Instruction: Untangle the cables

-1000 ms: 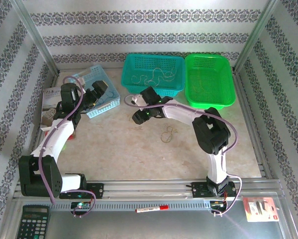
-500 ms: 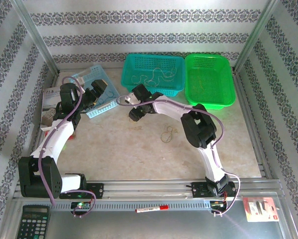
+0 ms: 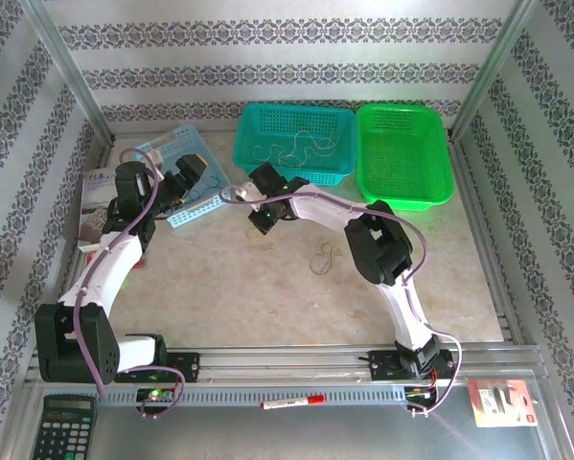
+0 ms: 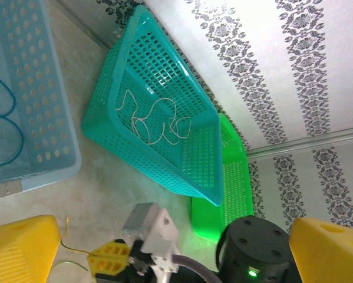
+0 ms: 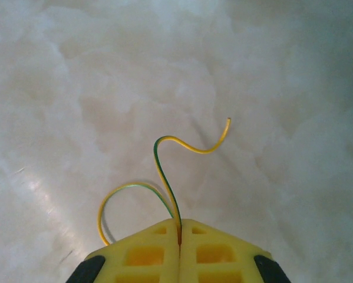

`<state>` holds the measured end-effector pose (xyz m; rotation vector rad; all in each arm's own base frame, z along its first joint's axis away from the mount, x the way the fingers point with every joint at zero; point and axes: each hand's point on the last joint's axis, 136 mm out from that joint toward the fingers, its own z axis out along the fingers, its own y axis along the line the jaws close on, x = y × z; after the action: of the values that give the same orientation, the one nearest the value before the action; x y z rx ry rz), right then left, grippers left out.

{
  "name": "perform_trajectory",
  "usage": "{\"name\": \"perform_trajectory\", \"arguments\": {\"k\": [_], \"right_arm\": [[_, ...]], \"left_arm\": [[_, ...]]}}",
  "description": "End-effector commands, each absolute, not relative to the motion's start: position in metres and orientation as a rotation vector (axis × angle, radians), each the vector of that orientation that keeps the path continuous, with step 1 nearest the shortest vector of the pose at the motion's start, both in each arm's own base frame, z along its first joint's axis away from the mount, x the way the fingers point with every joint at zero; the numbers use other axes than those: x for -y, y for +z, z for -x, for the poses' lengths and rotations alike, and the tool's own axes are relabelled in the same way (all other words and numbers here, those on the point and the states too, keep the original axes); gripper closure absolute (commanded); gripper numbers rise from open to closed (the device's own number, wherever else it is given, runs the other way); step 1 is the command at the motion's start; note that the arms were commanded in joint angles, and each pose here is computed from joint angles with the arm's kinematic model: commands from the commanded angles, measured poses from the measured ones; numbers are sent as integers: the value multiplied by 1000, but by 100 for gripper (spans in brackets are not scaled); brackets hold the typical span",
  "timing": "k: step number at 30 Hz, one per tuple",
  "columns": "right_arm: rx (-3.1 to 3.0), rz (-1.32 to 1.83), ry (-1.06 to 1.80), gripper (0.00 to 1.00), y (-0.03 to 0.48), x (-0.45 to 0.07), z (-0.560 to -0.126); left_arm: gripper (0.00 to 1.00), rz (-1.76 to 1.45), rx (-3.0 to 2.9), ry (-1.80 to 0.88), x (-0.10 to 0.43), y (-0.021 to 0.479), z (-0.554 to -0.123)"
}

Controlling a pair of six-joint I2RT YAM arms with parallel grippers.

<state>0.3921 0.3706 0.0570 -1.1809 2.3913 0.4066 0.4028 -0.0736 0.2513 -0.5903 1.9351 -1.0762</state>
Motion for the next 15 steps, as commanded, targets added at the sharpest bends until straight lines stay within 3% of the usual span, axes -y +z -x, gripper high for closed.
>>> {"name": "perform_trajectory", "arguments": {"k": [1, 5, 12, 15], "right_arm": [[-2317, 1057, 560, 100, 118, -369, -386], [-2291, 886, 695, 100, 148, -352, -382], [-2233, 646, 814, 100, 185, -322, -372], [-2210, 581, 835, 100, 195, -314, -365]], "left_arm": [[0, 484, -1895, -1124, 90, 267, -396], [0, 393, -1930, -1144, 113, 259, -386], [17, 292, -1986, -1215, 159, 222, -370], [20, 307, -1995, -1256, 170, 202, -367]]}}
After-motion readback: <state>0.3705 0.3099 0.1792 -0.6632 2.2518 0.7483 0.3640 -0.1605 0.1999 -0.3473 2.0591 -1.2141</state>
